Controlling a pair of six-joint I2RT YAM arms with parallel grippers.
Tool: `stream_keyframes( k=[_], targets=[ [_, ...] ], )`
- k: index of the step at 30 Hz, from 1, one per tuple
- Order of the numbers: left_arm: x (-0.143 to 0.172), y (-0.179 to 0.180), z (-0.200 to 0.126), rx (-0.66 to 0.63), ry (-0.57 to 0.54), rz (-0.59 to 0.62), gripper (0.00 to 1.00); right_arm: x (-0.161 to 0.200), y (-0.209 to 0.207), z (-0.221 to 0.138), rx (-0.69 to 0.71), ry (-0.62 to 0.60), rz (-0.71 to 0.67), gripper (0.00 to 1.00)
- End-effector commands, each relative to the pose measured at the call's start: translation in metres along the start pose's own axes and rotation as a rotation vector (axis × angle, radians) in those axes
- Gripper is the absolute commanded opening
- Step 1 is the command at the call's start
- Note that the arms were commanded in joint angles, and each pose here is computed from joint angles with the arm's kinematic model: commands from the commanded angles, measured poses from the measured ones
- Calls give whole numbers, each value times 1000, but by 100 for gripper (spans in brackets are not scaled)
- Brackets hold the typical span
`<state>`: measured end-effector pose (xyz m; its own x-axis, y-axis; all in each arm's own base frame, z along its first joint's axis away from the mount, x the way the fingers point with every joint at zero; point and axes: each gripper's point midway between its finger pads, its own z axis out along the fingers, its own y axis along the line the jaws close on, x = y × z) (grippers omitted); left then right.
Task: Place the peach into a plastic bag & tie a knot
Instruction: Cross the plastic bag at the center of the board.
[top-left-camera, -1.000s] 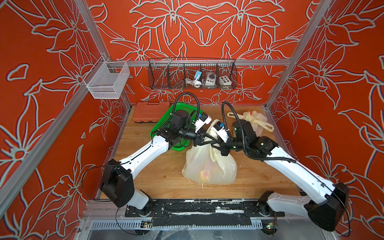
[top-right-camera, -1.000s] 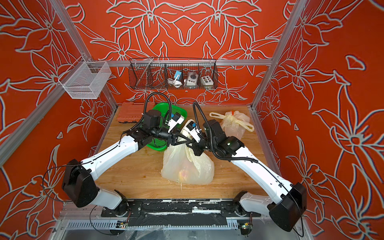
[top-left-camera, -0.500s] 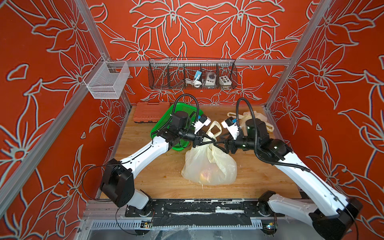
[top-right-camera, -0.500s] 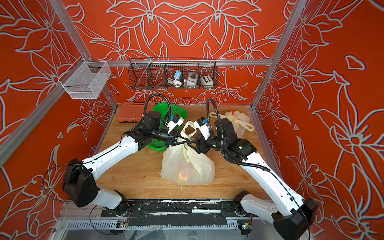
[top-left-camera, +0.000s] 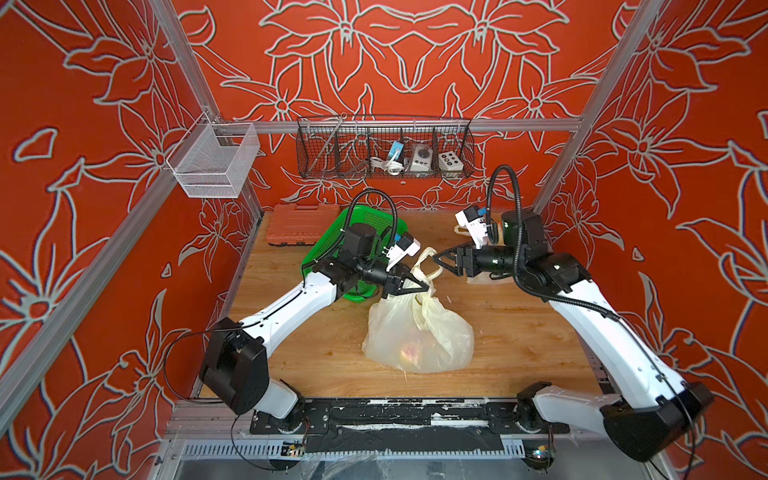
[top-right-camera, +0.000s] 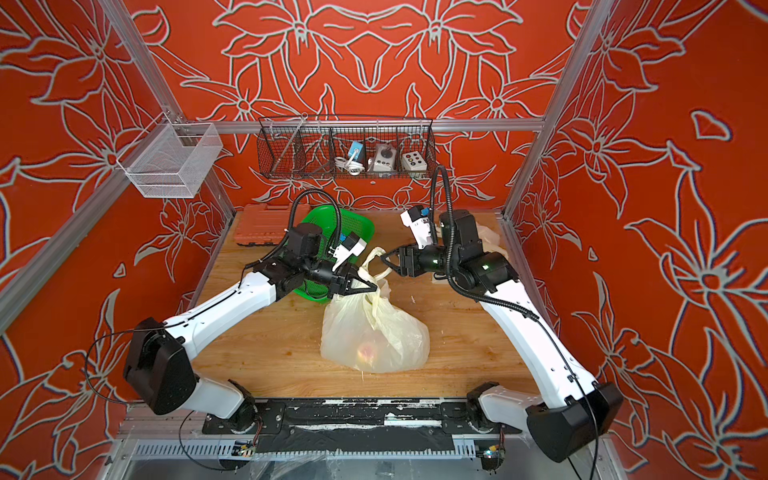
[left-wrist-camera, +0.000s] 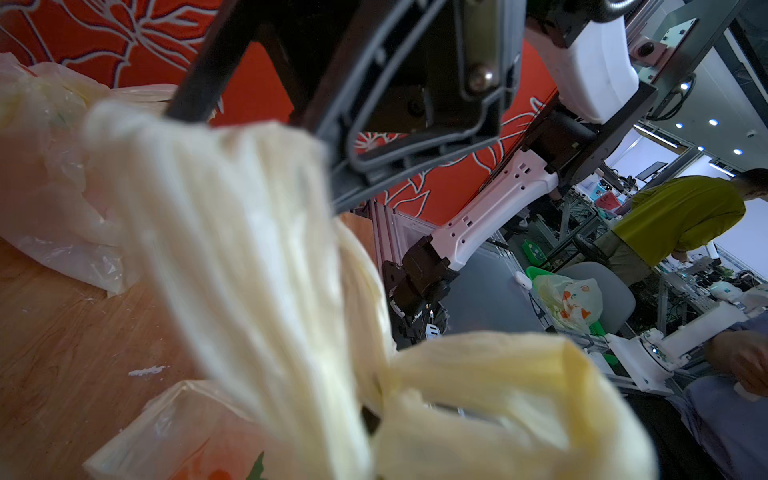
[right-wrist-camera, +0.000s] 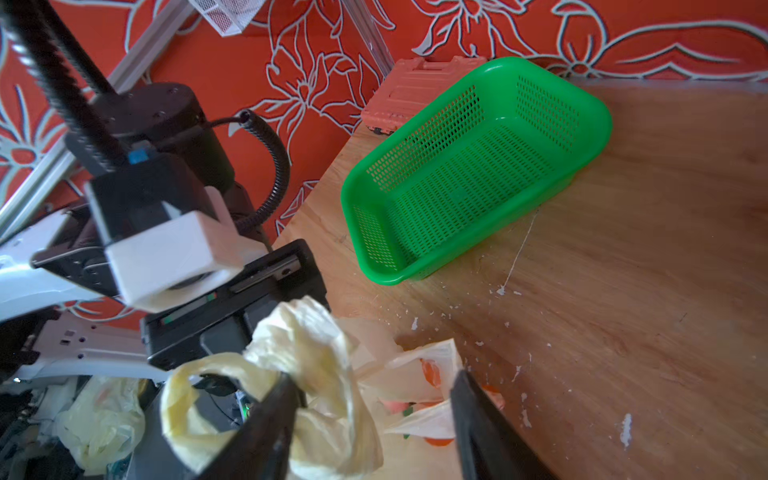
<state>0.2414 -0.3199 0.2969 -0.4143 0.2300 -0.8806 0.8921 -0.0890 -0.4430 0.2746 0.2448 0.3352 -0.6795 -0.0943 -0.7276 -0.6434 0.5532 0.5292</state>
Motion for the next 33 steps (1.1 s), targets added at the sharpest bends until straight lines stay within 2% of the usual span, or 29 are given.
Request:
stream_keyframes(
  k=[1,3,5,6,8,9,13,17,19,20,23,25,29,33],
  targets=[
    [-7,-11,-2,18,-3,33,0,-8,15,-4,-62,0,-10,30],
    [-7,-8,-6,-4,-7,20,0,-5,15,-9,-42,-6,-24,15],
    [-7,-3,-11,-27,-18,10,1,-3,18,-17,-46,-21,-37,11],
    [-6,-3,-14,-28,-26,7,1,-2,19,-19,-48,-30,-36,17],
    [-7,-4,-15,-23,-29,13,0,2,25,-17,-90,-14,-25,49],
    [-7,-5,-15,-15,-28,13,0,4,24,-14,-98,-2,-11,59],
    [-8,-6,-13,7,-24,6,0,7,23,-1,-111,30,-2,68],
    [-6,-8,-11,21,-19,2,0,7,14,15,-90,64,0,66],
    [-5,-8,-12,19,-18,0,0,8,10,20,-75,85,-7,63],
    [-5,-9,-12,20,-17,0,0,8,9,21,-70,88,-11,56],
    [-2,1,-14,-40,-6,-22,0,1,11,9,-64,52,-11,16],
    [0,13,-22,-105,-10,-55,0,-3,15,-8,-60,1,-11,2],
    [-5,21,-34,-143,-66,-89,0,13,13,-25,-6,8,-17,0],
    [-5,23,-36,-159,-70,-99,0,39,2,-31,58,51,-15,0]
  ],
)
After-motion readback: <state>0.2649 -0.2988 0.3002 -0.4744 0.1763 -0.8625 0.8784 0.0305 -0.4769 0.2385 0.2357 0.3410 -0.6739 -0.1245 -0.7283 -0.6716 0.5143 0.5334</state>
